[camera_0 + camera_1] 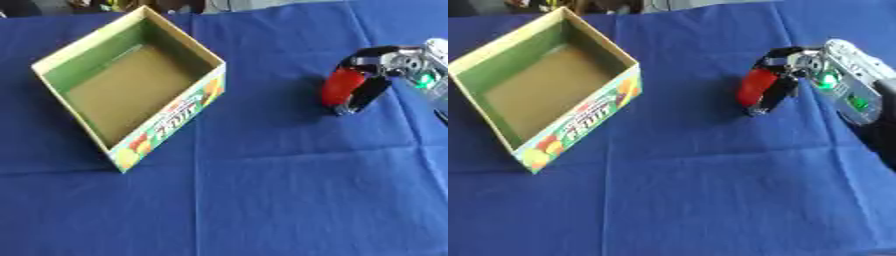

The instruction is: Pick up objects on the table and place them in the box.

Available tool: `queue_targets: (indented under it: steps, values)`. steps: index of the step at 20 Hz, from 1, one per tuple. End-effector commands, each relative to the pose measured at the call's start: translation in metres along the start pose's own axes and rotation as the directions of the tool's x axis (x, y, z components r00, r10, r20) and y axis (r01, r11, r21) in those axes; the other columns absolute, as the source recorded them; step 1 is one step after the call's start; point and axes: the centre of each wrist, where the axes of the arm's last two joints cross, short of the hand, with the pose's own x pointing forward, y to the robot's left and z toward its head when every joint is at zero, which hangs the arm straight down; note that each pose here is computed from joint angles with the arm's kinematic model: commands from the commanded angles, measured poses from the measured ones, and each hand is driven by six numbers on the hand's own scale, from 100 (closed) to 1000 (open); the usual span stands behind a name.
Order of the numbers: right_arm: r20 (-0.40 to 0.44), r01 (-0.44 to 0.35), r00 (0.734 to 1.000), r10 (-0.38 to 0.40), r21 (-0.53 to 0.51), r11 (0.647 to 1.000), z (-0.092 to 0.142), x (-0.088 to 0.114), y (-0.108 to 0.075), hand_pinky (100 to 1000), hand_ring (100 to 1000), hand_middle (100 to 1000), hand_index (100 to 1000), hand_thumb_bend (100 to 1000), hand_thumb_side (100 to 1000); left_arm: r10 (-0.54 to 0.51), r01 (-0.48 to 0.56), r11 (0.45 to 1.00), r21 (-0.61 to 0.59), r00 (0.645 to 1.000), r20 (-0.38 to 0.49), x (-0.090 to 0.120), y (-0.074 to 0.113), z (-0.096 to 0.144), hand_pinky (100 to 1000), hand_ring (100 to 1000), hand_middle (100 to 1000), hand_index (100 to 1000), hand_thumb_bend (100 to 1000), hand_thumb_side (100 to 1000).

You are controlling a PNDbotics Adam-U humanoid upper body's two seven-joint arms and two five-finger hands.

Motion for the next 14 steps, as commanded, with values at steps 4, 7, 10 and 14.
queue_targets:
  steps: [4, 7, 10, 14]
  values:
    - [-0.012, 0.043, 0.999, -0.044, -0.082, 0.996, 0.0116, -0.0022, -0.0133, 303, 593, 663, 744, 100, 242, 0.009, -0.009, 1.000, -0.003, 1.000, 0.028, 0.0067, -0.0009, -0.0036, 607, 842, 782, 779, 100, 1000]
    - [-0.010, 0.053, 0.998, -0.054, -0.092, 0.994, 0.0119, -0.0017, -0.0127, 303, 593, 663, 744, 100, 242, 0.008, -0.008, 1.000, -0.004, 1.000, 0.028, 0.0067, -0.0009, -0.0036, 607, 842, 782, 779, 100, 1000]
    - [-0.014, 0.059, 0.998, -0.061, -0.122, 0.991, 0.0142, -0.0012, -0.0159, 235, 554, 612, 676, 100, 282, 0.008, -0.008, 1.000, -0.001, 1.000, 0.028, 0.0068, -0.0007, -0.0037, 606, 843, 782, 778, 100, 1000]
    - [-0.003, 0.068, 0.998, -0.069, -0.156, 0.985, 0.0195, 0.0021, -0.0203, 231, 544, 612, 666, 100, 309, 0.008, -0.008, 1.000, 0.000, 1.000, 0.027, 0.0066, -0.0007, -0.0035, 606, 843, 781, 778, 100, 1000]
